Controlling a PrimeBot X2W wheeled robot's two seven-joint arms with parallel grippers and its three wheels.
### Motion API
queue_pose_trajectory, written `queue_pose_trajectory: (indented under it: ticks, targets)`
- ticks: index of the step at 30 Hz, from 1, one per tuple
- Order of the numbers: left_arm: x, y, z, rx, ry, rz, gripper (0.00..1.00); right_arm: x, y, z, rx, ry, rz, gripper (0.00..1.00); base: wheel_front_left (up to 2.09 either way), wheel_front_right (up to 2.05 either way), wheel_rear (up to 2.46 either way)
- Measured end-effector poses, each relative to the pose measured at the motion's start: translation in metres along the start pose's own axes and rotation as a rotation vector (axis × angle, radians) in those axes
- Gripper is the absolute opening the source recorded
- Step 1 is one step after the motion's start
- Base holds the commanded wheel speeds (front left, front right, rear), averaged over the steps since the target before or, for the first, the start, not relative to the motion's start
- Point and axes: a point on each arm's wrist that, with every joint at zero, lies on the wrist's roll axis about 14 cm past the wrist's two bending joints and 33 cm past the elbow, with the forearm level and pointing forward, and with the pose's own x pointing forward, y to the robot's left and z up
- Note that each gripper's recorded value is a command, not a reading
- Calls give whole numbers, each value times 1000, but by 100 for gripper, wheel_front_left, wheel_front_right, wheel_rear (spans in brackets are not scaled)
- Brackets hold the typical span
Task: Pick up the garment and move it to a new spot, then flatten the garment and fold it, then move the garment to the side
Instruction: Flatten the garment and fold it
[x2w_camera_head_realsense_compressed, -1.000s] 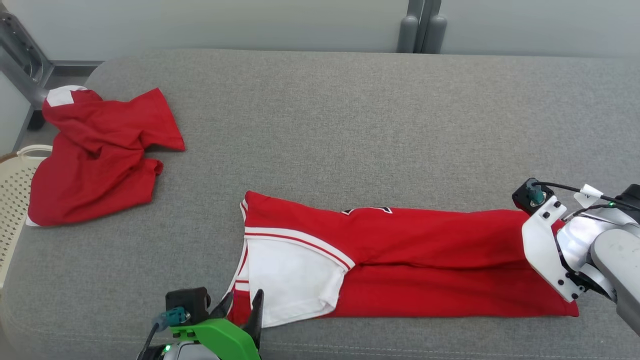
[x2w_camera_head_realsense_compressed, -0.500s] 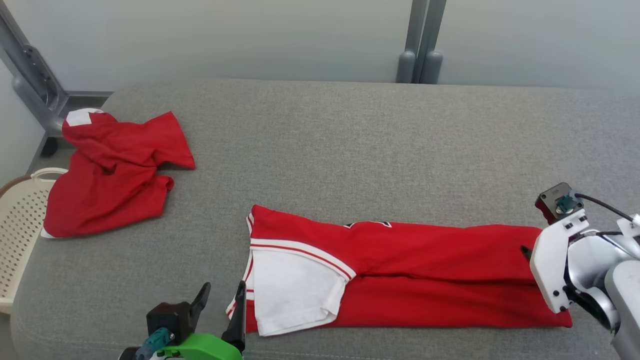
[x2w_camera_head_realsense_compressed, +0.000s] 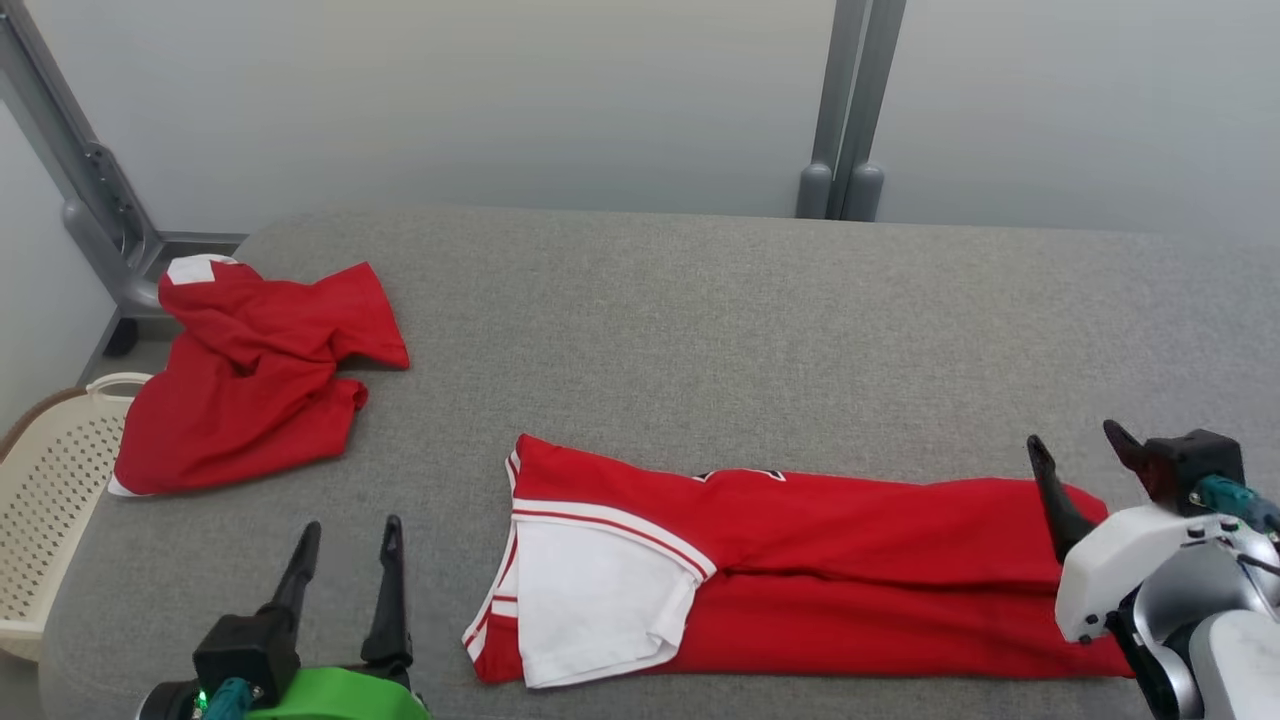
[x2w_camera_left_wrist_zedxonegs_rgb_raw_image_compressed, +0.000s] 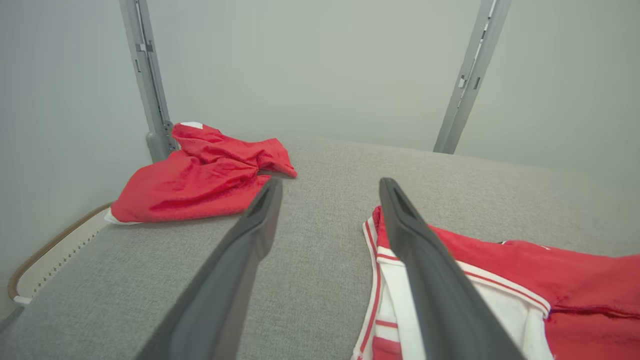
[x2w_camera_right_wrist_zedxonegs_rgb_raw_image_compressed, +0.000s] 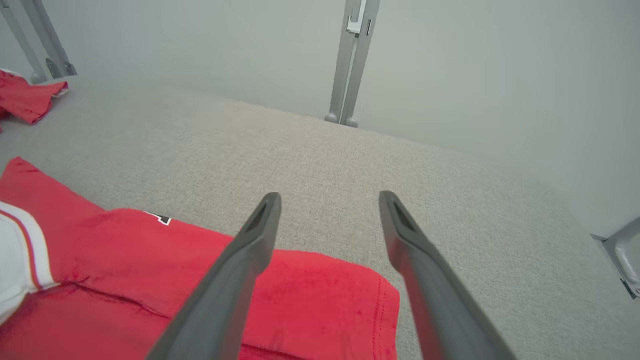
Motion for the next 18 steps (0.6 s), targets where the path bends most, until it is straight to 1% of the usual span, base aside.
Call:
queue_pose_trajectory:
  ticks: [3,6,12,18]
  targets:
    - [-2,9,19,-27,-67,45,100,-3,0,13,116,-118,-49,100,0,0,0]
    - [-9,19,23,-41,-86,71,100,-7,10,21,219,-203,-65,100,0,0,0]
    - [-13,29,27,-46,-108,79,100,-14,21,18,283,-260,-70,100,0,0,0]
    - [-13,31,21,-32,-92,56,100,-16,45,7,340,-258,-16,100,0,0,0]
